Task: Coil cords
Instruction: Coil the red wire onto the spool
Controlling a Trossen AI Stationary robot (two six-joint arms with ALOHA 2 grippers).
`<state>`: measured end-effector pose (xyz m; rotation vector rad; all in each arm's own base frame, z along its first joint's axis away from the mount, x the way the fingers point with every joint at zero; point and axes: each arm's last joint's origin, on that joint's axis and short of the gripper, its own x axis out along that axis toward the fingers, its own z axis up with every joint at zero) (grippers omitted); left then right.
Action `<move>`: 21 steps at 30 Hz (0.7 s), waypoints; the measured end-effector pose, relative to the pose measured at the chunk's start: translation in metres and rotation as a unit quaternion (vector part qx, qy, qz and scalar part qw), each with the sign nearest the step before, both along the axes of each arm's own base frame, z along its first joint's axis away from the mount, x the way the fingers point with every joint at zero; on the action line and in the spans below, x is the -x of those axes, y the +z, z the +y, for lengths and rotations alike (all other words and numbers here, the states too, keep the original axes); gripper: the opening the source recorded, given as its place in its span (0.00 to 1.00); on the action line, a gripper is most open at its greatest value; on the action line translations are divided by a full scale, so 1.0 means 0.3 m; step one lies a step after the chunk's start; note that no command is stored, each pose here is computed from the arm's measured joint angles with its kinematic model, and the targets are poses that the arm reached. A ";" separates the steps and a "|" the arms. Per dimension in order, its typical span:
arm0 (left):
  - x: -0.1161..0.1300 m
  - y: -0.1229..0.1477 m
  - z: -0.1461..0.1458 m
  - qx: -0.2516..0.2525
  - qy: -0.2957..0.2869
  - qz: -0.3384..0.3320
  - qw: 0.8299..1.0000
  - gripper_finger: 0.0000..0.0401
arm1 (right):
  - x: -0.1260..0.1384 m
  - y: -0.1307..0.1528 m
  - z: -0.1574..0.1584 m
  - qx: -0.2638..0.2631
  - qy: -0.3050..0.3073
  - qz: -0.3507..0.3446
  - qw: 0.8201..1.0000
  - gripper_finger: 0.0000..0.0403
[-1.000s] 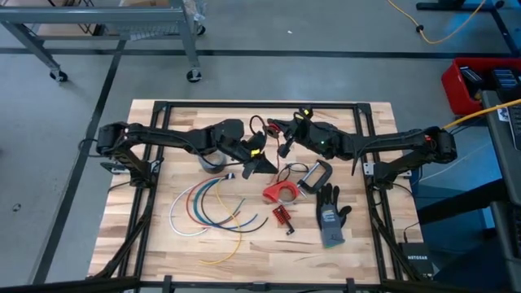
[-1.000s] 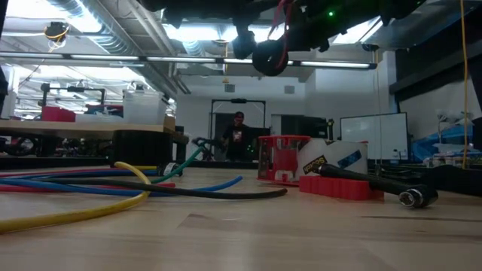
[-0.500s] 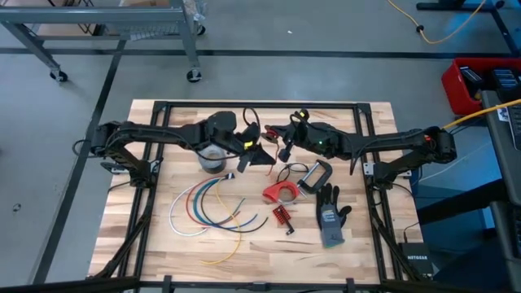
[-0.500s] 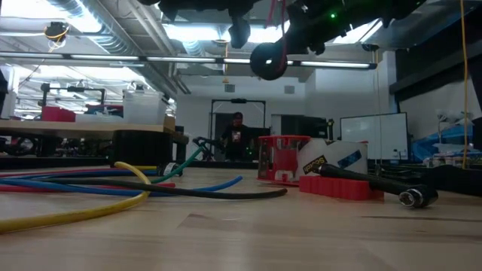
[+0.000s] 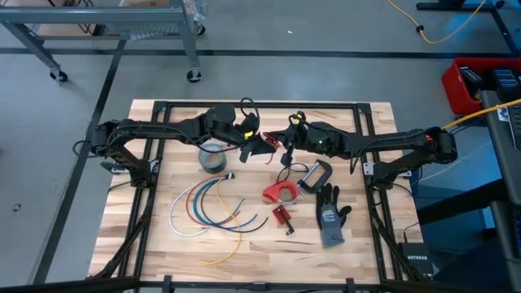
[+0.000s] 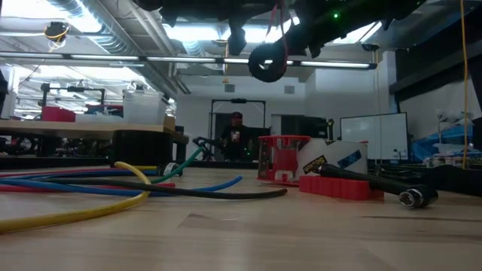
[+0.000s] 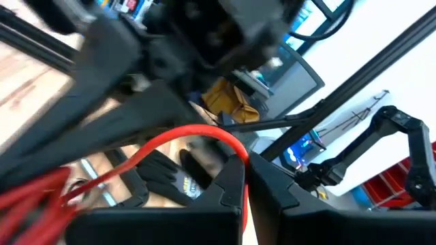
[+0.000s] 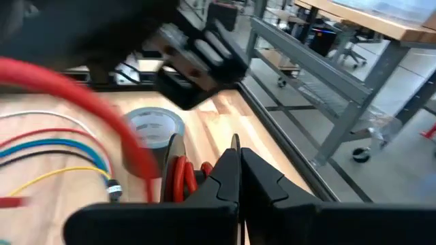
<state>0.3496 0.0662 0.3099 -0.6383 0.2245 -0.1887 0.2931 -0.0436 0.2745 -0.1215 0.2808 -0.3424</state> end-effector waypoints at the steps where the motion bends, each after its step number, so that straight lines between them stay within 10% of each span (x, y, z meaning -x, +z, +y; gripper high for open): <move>1: 0.002 -0.001 0.007 0.000 0.003 0.002 1.000 0.00 | 0.005 0.006 0.001 -0.001 0.004 -0.002 1.000 0.01; 21: 0.086 0.027 0.018 -0.032 0.020 0.060 0.997 0.00 | 0.146 0.134 0.036 -0.057 0.079 -0.041 0.994 0.01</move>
